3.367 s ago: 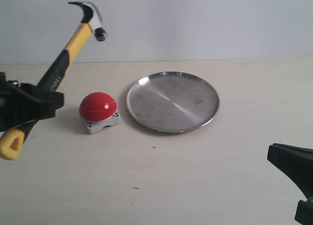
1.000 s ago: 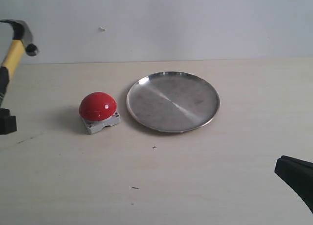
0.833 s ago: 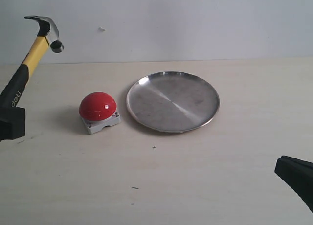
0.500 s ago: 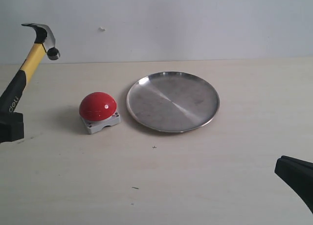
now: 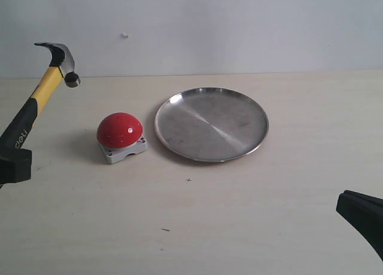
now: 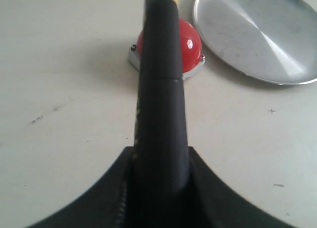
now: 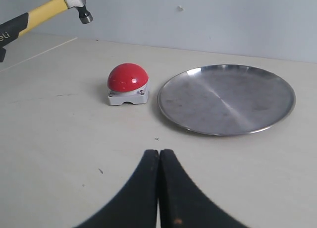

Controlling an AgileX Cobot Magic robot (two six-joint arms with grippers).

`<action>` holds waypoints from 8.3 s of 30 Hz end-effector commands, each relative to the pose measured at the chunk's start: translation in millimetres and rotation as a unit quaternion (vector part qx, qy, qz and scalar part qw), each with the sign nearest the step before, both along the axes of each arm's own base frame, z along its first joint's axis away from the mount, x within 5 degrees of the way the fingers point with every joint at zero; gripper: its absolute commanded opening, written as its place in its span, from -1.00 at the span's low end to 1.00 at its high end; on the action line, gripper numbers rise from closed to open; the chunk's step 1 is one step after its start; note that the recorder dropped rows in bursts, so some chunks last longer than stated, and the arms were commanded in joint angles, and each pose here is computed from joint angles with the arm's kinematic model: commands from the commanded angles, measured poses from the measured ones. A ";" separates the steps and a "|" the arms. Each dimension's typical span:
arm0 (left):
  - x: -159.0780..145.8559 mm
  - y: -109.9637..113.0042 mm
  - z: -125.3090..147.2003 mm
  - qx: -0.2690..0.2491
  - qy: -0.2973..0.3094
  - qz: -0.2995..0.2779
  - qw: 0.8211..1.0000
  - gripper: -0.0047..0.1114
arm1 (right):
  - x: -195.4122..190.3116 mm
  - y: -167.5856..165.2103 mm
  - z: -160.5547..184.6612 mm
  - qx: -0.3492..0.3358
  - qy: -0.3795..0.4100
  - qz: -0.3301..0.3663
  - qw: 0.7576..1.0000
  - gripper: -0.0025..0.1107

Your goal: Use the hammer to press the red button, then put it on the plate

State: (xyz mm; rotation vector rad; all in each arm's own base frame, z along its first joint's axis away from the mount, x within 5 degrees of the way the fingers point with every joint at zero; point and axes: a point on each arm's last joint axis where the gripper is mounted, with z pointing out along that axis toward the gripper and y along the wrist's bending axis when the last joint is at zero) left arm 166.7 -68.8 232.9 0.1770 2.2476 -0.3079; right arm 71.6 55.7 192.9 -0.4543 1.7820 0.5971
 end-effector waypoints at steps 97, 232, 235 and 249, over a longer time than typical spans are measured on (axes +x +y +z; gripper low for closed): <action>26.9 -16.6 28.4 0.030 0.052 0.005 0.998 -0.92 | -1.0 0.2 -0.5 0.003 -0.002 0.002 1.000 -0.96; 217.2 -237.3 -107.9 -0.366 0.090 0.008 0.926 -0.92 | -1.0 0.2 -0.5 0.003 -0.002 0.002 1.000 -0.96; 220.9 -238.4 -112.0 -0.359 0.087 0.002 0.929 -0.92 | -1.0 0.2 -0.5 0.003 -0.002 0.002 1.000 -0.96; 236.0 -239.0 -122.5 -0.344 0.101 0.017 0.933 -0.92 | -1.0 0.2 -0.5 0.003 -0.002 0.002 1.000 -0.96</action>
